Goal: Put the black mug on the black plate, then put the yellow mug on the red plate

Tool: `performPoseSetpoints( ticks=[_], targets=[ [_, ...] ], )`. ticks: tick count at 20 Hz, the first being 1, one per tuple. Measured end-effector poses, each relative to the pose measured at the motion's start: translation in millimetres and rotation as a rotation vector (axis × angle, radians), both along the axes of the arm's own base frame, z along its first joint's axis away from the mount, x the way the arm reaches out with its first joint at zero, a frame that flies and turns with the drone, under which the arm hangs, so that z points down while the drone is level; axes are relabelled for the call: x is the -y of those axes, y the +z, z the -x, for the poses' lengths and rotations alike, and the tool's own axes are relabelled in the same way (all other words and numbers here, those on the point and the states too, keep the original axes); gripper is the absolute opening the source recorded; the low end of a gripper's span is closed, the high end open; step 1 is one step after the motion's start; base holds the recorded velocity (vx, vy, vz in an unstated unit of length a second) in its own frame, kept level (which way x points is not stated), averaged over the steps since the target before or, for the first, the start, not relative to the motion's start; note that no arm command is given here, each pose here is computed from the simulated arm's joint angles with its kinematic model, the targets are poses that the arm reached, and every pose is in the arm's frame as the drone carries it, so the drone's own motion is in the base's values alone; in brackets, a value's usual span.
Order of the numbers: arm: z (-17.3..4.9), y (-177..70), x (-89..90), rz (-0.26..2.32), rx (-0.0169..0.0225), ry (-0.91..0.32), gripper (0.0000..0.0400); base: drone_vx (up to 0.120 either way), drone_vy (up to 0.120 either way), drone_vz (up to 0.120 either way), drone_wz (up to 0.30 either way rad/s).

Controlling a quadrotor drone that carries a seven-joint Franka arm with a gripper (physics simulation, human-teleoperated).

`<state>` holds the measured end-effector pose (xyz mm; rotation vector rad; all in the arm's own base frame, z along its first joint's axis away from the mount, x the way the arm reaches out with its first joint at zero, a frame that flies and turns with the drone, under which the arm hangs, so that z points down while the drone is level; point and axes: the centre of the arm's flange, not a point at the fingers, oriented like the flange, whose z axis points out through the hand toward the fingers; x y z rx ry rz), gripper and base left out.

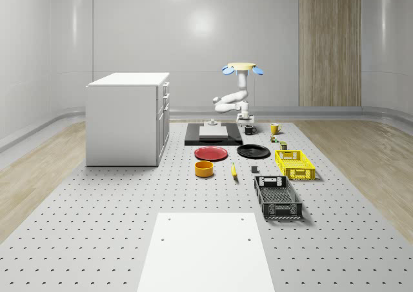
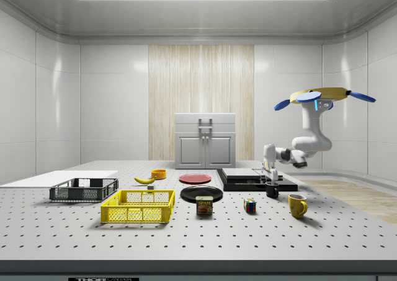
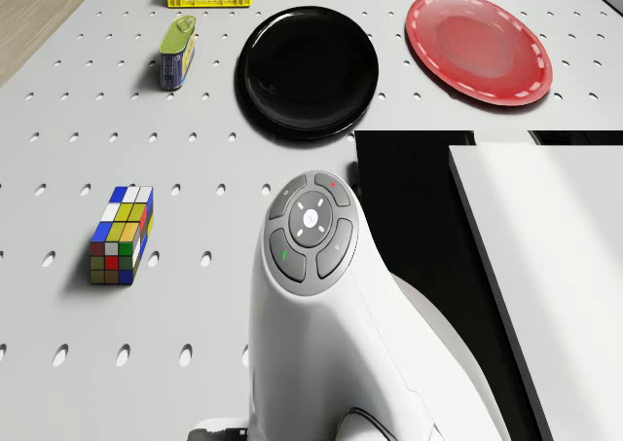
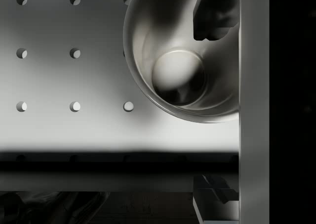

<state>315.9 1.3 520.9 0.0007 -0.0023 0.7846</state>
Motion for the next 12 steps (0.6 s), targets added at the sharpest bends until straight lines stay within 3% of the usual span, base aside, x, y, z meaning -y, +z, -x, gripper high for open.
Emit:
performPoseSetpoints(
  ticks=[9, 10, 12],
  targets=[
    [-2.5, 3.3, -2.2, 0.000, 0.0000, 0.000, 0.0400, 0.000, 0.000, 0.000, 0.000],
    [-2.6, 3.9, -2.3, 0.000, 0.0000, 0.000, 0.0377, 0.000, 0.000, 0.000, 0.000],
    [-2.7, 4.6, -2.4, 0.000, 0.0000, 0.000, 0.0272, 0.000, 0.000, 0.000, 0.000]
  ],
)
